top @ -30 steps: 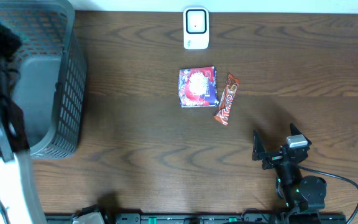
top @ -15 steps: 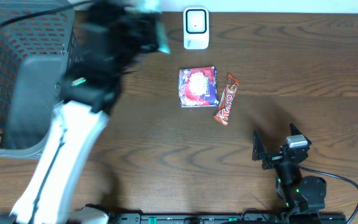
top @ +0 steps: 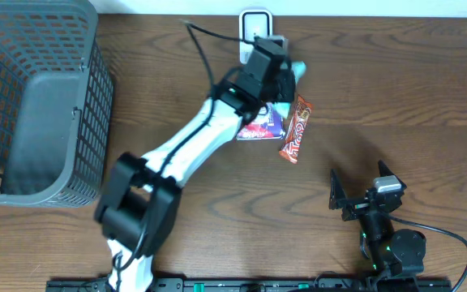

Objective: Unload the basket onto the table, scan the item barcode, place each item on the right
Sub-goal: 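Place the mint-green pack on the table beside the red-purple pack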

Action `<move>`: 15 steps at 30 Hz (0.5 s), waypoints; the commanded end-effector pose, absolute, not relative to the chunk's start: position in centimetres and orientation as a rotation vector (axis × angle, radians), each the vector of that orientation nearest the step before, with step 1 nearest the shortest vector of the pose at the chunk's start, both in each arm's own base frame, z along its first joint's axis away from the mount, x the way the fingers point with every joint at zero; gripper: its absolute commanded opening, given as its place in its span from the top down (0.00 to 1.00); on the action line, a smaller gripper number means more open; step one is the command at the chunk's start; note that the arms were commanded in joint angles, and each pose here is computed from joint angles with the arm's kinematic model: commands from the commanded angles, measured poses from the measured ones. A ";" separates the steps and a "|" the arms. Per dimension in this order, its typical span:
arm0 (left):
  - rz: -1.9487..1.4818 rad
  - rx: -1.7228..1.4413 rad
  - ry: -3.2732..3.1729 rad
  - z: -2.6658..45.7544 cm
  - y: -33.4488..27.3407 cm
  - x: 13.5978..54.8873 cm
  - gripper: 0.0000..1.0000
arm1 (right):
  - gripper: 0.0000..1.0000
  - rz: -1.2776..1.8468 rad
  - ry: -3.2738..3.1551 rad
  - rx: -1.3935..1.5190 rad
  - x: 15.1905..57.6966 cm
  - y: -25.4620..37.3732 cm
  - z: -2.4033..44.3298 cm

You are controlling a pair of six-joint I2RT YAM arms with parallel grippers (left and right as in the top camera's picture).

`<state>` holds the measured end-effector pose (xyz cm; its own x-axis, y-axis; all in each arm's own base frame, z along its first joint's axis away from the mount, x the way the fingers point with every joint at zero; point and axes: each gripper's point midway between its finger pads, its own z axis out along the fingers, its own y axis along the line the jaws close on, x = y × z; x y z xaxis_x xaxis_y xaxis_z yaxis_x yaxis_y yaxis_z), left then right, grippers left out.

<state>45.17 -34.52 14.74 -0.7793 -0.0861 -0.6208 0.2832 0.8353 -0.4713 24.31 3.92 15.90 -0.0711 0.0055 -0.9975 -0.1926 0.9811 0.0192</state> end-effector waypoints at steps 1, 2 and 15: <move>-0.735 0.145 2.367 13.8 -34.9 45.1 0.60 | 0.01 0.165 1.636 -0.142 24.3 3.9 15.8; -0.737 0.147 2.366 13.8 -34.9 45.1 0.59 | 0.01 0.165 1.636 -0.141 24.3 3.9 15.8; -0.829 0.059 2.042 29.4 -29.1 46.4 0.46 | 0.01 0.165 1.636 -0.142 24.3 3.9 15.8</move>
<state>46.03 -33.16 21.19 -0.7059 -0.1692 -0.6878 0.3167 0.7932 -0.5201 24.31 3.92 15.91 -0.0708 0.0056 -0.9975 -0.1926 0.9811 0.0191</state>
